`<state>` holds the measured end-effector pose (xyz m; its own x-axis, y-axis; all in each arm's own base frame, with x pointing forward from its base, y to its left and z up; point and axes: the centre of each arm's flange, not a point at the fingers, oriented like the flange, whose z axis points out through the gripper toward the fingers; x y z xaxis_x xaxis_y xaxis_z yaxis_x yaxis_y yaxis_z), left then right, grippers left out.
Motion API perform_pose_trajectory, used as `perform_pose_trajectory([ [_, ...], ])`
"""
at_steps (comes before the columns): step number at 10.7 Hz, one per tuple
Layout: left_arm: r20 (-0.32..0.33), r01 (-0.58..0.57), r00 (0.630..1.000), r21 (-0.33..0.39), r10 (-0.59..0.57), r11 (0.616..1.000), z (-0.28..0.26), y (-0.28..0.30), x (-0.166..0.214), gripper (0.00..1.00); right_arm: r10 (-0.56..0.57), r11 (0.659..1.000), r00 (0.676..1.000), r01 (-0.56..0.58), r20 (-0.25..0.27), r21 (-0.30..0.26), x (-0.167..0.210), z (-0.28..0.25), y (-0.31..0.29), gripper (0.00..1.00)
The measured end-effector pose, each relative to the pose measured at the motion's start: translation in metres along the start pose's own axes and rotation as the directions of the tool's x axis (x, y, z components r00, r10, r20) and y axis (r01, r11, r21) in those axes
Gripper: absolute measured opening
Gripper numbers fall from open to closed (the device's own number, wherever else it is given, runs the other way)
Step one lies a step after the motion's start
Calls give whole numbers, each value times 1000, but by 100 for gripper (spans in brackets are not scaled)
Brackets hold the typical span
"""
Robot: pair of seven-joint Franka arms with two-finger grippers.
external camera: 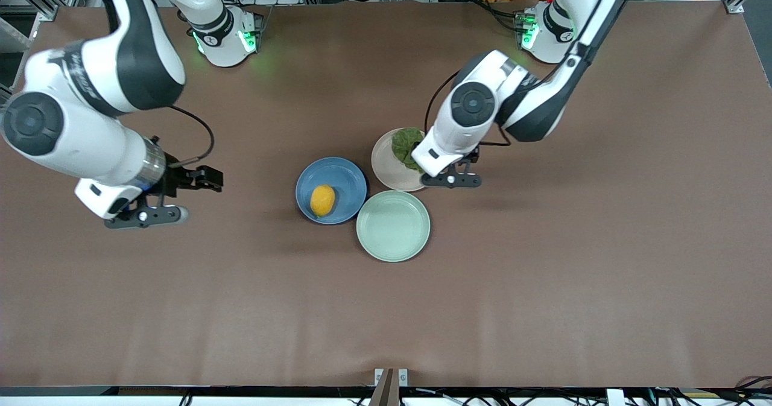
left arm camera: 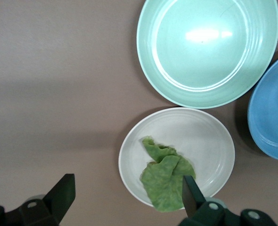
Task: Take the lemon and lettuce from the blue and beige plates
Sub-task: 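Move the left gripper to the lettuce while the right gripper reaches the lemon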
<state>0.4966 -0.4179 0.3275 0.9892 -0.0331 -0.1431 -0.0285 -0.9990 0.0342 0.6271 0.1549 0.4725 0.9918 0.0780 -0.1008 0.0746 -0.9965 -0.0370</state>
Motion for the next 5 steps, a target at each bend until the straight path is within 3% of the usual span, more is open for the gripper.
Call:
perform_pose_trajectory([
  [5, 37, -8, 999, 31, 7, 999, 58, 31, -15, 100, 59, 998, 998, -59, -30, 20, -6, 69, -48, 100],
])
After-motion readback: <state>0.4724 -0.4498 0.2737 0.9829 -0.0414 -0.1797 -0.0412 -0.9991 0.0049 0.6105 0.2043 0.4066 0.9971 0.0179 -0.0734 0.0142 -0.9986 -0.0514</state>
